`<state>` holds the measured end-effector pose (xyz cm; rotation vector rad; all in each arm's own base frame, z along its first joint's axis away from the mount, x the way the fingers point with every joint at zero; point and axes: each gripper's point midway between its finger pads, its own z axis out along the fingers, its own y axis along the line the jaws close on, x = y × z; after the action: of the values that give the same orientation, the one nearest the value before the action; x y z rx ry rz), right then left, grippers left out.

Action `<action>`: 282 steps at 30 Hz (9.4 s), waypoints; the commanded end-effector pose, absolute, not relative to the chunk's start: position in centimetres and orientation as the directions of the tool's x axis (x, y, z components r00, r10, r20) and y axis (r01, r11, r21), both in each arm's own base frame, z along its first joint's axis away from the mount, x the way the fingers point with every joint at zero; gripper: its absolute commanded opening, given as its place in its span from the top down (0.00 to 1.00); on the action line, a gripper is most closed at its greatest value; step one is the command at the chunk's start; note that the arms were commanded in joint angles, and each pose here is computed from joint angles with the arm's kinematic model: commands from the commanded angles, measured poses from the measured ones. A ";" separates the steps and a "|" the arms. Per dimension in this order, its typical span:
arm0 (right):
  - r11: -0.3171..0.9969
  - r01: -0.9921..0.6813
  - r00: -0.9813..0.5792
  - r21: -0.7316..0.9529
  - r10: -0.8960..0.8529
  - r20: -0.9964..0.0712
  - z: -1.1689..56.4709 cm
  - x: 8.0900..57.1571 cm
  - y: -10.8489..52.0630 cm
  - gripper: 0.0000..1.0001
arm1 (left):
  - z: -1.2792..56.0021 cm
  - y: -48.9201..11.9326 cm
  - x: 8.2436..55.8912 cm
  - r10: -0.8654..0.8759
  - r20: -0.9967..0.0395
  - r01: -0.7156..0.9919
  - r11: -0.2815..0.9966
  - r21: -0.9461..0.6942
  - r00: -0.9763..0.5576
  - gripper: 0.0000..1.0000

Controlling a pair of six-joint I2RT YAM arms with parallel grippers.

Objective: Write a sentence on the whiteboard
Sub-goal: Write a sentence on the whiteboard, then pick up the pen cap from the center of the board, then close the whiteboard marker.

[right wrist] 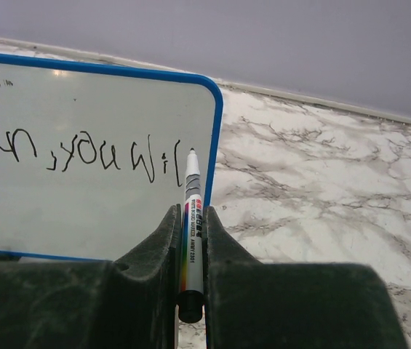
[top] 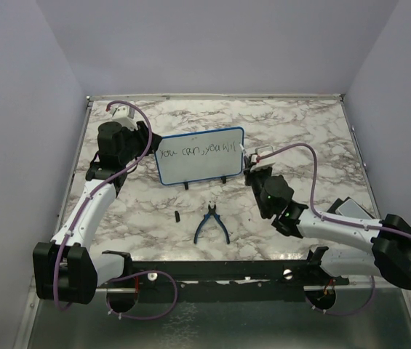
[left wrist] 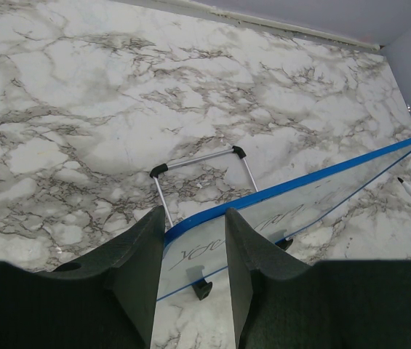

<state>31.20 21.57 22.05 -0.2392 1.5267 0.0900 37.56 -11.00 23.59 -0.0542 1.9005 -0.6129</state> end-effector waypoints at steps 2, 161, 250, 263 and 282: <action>0.976 -0.188 0.077 -0.113 -0.100 -0.992 22.8 31.7 21.5 0.99 | 23.6 -11.5 36.9 -0.308 -0.852 0.272 0.854 -0.443 -0.423 0.60; 0.939 -0.313 -0.313 0.141 0.038 -0.949 23.3 23.2 17.1 0.99 | 25.9 -4.6 26.8 -0.268 -0.836 -0.042 0.958 -0.284 -0.478 0.14; 0.733 -0.596 -0.587 0.327 -0.120 -0.801 24.9 17.6 21.7 0.99 | 17.8 -25.4 18.9 0.263 -0.902 0.788 0.603 -0.124 -0.343 1.00; 0.366 -0.616 -0.781 0.697 -0.172 -0.600 25.7 14.6 23.0 1.00 | 18.6 -27.8 12.7 0.295 -0.925 0.917 0.382 -0.117 -0.241 1.00; 0.350 -0.577 -0.817 0.738 -0.252 -0.519 23.7 13.3 22.8 0.99 | 18.0 -28.7 10.2 0.338 -0.919 0.948 0.302 -0.099 -0.204 1.00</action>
<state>13.86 22.92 23.94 -0.7178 2.2826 1.4282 10.69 -28.76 18.04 1.1397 1.7410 -0.8991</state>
